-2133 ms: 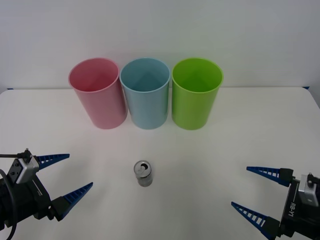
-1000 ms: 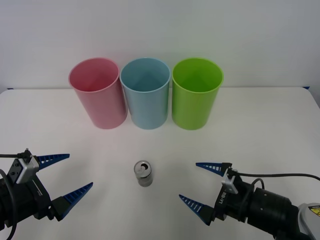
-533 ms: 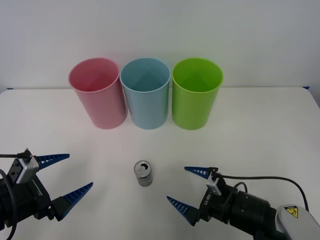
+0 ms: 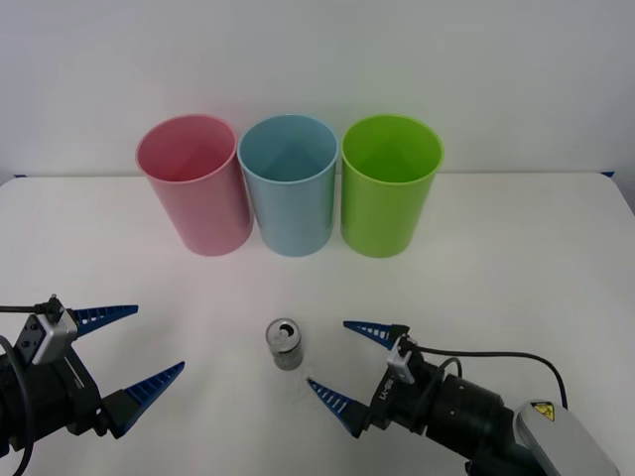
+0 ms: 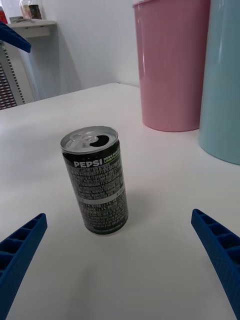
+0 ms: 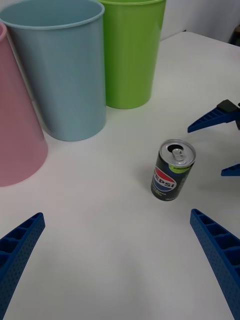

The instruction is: Put cans in the blue bin and PET bottles in the pink bin and trash in the green bin.

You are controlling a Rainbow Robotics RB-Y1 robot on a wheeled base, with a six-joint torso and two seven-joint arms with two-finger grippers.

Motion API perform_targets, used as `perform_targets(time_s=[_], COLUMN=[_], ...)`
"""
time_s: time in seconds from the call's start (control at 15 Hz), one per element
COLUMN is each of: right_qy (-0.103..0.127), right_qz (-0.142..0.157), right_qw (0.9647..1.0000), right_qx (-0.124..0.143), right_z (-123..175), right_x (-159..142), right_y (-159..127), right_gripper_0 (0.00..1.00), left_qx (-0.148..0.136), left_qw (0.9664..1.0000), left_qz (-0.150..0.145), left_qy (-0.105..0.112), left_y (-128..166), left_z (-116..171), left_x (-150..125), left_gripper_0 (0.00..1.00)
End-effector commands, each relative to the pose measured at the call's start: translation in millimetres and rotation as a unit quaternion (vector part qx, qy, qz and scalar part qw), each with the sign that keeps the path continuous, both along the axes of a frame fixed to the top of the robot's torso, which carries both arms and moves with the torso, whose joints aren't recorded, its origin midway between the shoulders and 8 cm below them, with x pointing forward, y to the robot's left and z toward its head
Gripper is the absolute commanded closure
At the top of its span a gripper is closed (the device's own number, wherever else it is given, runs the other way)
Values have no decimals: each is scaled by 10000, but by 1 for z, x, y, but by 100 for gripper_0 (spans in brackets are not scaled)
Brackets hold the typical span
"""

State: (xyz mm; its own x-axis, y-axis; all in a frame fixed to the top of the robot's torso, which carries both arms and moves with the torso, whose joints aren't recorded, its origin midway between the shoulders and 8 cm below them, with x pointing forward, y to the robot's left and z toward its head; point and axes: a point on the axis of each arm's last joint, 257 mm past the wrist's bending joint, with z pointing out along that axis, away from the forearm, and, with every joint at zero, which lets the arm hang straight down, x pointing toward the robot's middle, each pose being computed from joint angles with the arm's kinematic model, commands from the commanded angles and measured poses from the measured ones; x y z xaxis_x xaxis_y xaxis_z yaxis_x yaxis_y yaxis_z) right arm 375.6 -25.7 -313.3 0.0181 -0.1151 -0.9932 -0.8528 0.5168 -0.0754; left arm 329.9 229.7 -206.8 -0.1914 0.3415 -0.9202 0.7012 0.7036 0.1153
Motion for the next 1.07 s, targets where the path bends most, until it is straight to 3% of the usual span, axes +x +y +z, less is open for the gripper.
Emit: perform_targets(time_s=[0.07,0.6,1.07], right_qy=[-41,-162,-85], right_qz=[17,17,-84], right_qw=[10000,9998,9998], right_qx=[24,-139,-177], right_z=[2,3,0], right_x=[2,10,13], right_y=[11,37,54], right_gripper_0=[0,0,0], left_qx=[0,0,0], left_qw=[10000,10000,10000], left_qz=[0,0,0], left_qy=[0,0,0], left_y=[0,0,0], left_z=[0,0,0], left_x=[0,0,0], left_gripper_0=[0,0,0])
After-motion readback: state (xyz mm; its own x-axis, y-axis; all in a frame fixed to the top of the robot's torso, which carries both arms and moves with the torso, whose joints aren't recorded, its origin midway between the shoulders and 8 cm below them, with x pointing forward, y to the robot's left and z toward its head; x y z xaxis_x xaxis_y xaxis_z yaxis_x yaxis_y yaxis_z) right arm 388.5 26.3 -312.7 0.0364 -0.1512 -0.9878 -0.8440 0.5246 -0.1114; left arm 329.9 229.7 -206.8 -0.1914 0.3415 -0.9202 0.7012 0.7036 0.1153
